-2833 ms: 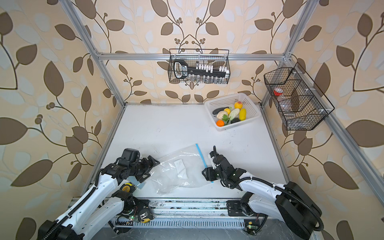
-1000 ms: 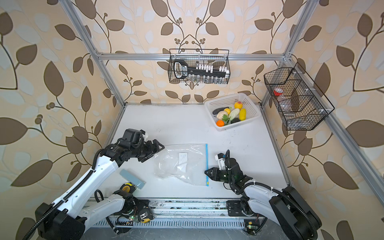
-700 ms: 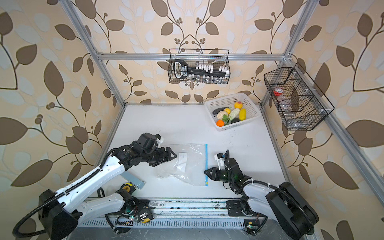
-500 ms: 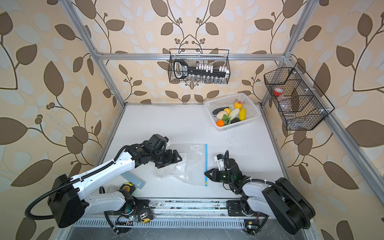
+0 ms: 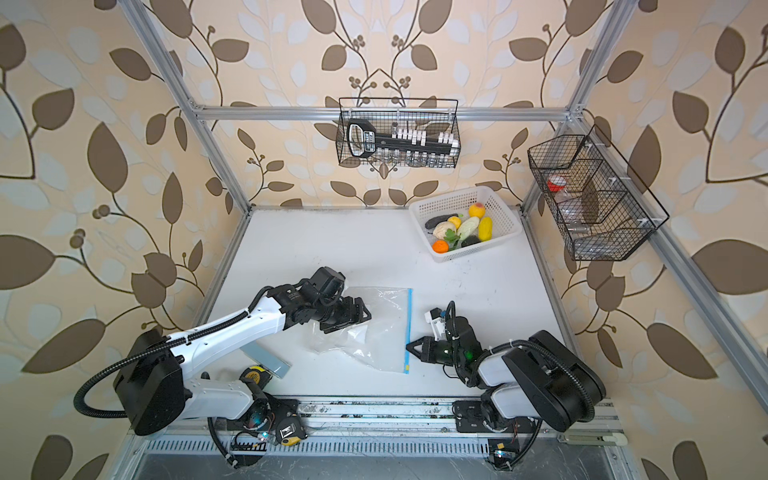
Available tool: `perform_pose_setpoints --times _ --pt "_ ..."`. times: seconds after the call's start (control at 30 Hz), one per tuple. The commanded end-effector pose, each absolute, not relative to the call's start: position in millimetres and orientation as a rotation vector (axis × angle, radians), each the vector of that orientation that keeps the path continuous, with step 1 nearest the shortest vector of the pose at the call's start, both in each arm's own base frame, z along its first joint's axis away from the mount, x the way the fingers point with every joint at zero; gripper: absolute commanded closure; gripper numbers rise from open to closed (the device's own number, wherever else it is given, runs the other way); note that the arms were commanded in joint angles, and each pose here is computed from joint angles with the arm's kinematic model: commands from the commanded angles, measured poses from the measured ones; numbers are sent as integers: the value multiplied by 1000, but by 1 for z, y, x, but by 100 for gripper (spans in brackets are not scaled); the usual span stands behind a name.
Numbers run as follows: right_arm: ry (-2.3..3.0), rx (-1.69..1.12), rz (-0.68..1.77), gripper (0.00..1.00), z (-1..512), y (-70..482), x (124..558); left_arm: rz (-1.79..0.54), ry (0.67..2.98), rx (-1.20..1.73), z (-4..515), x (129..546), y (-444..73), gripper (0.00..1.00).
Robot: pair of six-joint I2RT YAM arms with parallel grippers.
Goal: Place the food in the zip-top bag and seal the zipper
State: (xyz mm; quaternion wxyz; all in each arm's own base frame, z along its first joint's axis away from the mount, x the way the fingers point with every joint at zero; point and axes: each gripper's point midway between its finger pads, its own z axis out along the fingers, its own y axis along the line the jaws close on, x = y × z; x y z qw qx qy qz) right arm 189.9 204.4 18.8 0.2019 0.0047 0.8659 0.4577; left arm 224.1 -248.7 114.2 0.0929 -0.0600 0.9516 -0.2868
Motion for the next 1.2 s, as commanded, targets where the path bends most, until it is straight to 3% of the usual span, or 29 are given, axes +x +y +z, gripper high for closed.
perform_pose_setpoints --times 0.0,0.63,1.17 --pt "2382 5 1323 81 27 208 190 -858 2801 -161 118 227 -254 18" --pt "2385 -31 1335 81 27 220 189 -817 2880 -221 76 211 -247 18" --pt "2335 -159 1288 93 44 235 194 -835 2812 -225 96 215 -245 18"
